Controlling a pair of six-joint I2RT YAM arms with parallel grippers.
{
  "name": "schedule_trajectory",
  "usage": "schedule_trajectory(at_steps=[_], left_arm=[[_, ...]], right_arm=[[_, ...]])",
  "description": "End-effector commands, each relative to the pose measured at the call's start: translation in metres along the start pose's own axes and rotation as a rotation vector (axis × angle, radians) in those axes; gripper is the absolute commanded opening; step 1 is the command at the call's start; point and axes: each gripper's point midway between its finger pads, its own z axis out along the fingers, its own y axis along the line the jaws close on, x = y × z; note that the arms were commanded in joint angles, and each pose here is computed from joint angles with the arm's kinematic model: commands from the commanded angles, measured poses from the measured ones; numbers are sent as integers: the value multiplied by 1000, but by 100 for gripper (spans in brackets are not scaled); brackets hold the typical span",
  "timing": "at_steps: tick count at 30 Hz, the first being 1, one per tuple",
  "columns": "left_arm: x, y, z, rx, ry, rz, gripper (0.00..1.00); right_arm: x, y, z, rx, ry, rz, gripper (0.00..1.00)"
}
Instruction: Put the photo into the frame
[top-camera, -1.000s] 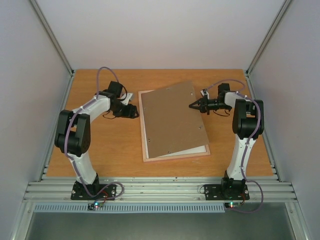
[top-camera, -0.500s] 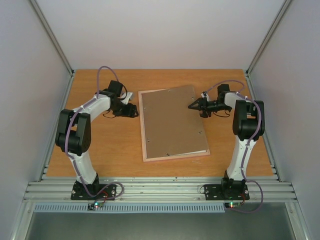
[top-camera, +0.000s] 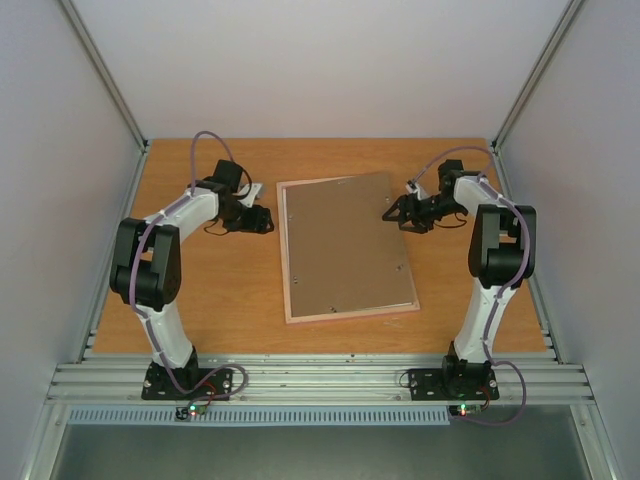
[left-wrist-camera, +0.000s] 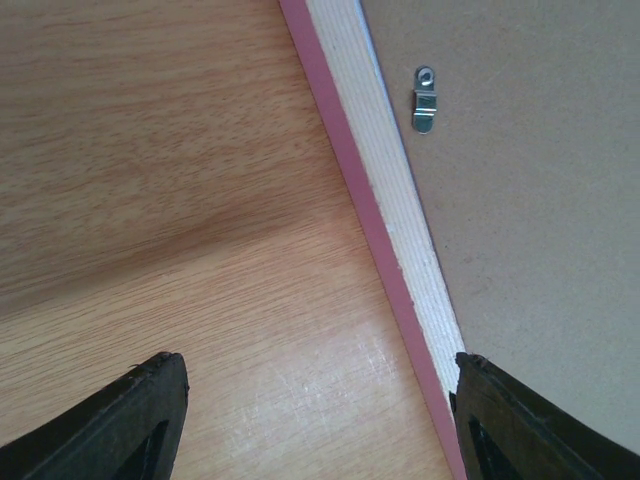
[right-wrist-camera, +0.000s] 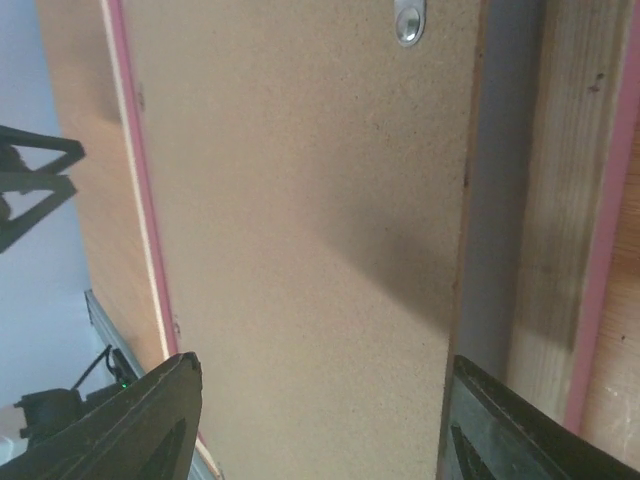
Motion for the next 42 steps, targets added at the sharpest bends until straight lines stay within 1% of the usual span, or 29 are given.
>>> schedule_trajectory(at_steps=[1,3,6,9,11,12,13,16,17,19,21,23,26,29,31,32,36,39,42], left_arm=[[-9,2,-1,-4,-31,20,73],[-10,3,-3,-9,-36,21,73],[-9,4,-5,-21,-44,24,73],[-6,5,-8,-29,-48,60,75],[-6,4,-12,-32,-54,73,76],[-6,4,-14,-34,-60,81,77],[-6,4,-17,-39,-65,92,79],[-7,4,-25,-59,-87,134,85],[-8,3,-29,-64,-97,149,87],[-10,0,-35,-61,-113,186,92],[-10,-6,-41,-43,-121,221,93],[-6,-12,-45,-20,-120,268,94],[3,-25,-51,42,-117,341,94],[19,-43,-54,129,-116,436,94],[34,-56,-51,168,-100,511,93],[44,-67,-49,188,-94,582,91],[75,-99,-39,238,-75,788,85],[90,-109,-29,248,-58,877,78],[98,-114,-17,249,-36,923,75]], right_arm=[[6,-7,22,29,54,28,65],[6,-5,23,41,54,21,66],[3,-4,14,93,37,-22,72],[5,-4,3,155,39,-64,79],[5,-3,-4,196,39,-93,84],[5,-3,-8,216,37,-111,93],[5,-2,-11,234,34,-128,96],[5,0,-21,272,28,-176,97],[5,2,-24,278,26,-190,96],[7,9,-28,267,28,-233,90],[11,24,-30,213,27,-261,83],[19,44,-30,120,37,-271,78],[44,67,-14,41,108,-306,68],[70,69,1,11,173,-310,55],[84,66,10,7,208,-312,49],[90,63,14,9,221,-312,46],[111,34,27,67,291,-283,34],[123,8,36,136,341,-260,27],[134,-18,49,222,406,-249,23]])
